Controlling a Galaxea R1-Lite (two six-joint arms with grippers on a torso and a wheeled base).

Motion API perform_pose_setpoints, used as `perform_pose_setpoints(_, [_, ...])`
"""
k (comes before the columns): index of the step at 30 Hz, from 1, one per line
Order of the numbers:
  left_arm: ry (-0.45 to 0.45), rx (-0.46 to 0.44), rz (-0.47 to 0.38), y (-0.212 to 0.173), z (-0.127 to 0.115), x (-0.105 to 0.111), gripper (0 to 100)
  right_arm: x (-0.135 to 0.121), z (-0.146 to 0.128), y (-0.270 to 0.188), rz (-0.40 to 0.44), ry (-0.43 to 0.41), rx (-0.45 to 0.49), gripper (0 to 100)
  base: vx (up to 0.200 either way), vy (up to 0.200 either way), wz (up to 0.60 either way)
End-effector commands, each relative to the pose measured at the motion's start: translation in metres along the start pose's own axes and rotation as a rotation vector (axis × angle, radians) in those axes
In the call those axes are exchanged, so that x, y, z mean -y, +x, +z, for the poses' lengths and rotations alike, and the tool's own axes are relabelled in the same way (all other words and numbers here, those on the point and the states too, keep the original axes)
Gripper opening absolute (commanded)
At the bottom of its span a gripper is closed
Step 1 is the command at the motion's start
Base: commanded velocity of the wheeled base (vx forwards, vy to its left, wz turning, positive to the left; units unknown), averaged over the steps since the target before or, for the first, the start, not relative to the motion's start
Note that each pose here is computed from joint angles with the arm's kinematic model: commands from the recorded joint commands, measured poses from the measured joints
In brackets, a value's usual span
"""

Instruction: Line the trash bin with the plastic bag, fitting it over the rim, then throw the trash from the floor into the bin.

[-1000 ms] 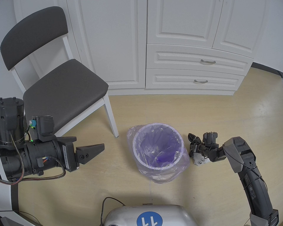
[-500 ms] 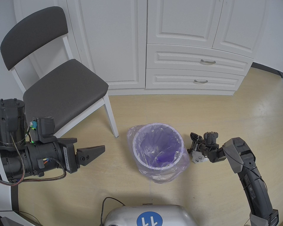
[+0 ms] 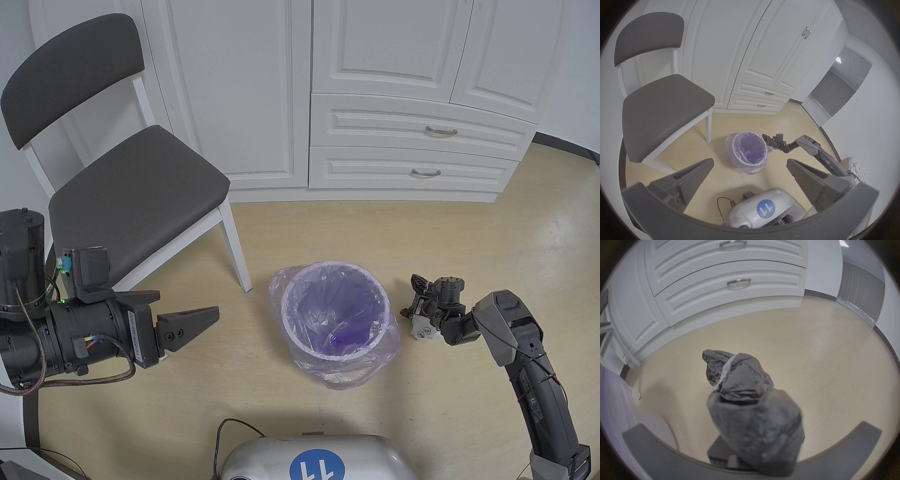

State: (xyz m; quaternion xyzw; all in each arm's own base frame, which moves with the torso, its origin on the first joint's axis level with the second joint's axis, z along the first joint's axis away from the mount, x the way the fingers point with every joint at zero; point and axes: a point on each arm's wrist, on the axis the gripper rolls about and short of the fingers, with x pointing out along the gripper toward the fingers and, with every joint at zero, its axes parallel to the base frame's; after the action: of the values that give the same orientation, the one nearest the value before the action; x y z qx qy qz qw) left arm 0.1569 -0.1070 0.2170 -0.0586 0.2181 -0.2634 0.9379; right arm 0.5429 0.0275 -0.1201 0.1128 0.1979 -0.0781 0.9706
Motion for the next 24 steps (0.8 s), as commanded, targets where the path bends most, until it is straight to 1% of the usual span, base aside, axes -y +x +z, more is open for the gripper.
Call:
perform_pose_setpoints(1, [0.012,0.026,-0.014,-0.009,0.002,0.002,100,-0.004,0.01,-0.016,0.014,0.038,0.022,0,0.0,0.0,0.0])
perform_pose_setpoints(5, [0.022,0.043,-0.012,-0.013,0.002,0.003,100,-0.012,0.01,-0.035,0.038,0.053,-0.018,0,0.0,0.0,0.0])
perform_pose_setpoints(8, [0.033,0.054,0.007,-0.014,0.003,0.005,100,-0.011,0.01,-0.039,0.037,0.067,-0.007,0,0.0,0.0,0.0])
perform_pose_setpoints(10, [0.038,0.059,0.024,-0.015,0.003,0.005,100,-0.009,0.008,-0.042,0.03,0.065,-0.017,0,0.0,0.0,0.0])
perform_pose_setpoints(12, [0.066,0.08,0.063,-0.019,0.003,0.005,100,-0.008,0.015,-0.052,0.023,0.068,-0.025,0,0.0,0.0,0.0])
perform_pose_setpoints(13, [0.066,0.08,0.063,-0.019,0.003,0.005,100,-0.008,0.015,-0.052,0.023,0.068,-0.025,0,0.0,0.0,0.0])
perform_pose_setpoints(16, [0.092,0.105,0.068,-0.027,0.004,0.004,100,-0.009,0.03,-0.072,0.016,0.106,-0.042,0,0.0,0.0,0.0])
perform_pose_setpoints(18, [0.092,0.123,0.064,-0.032,0.005,0.004,100,-0.006,0.036,-0.086,0.011,0.094,-0.078,0,0.0,0.0,0.0])
perform_pose_setpoints(20, [0.096,0.144,0.06,-0.038,0.007,0.005,100,-0.003,0.042,-0.099,-0.003,0.055,-0.145,0,0.0,0.0,0.0])
perform_pose_setpoints(23, [0.104,0.177,0.054,-0.047,0.008,0.005,100,0.003,0.071,-0.123,-0.032,-0.006,-0.228,0,0.0,0.0,0.0])
perform_pose_setpoints(24, [0.104,0.178,0.053,-0.048,0.008,0.005,100,0.004,0.072,-0.124,-0.035,-0.006,-0.235,0,0.0,0.0,0.0])
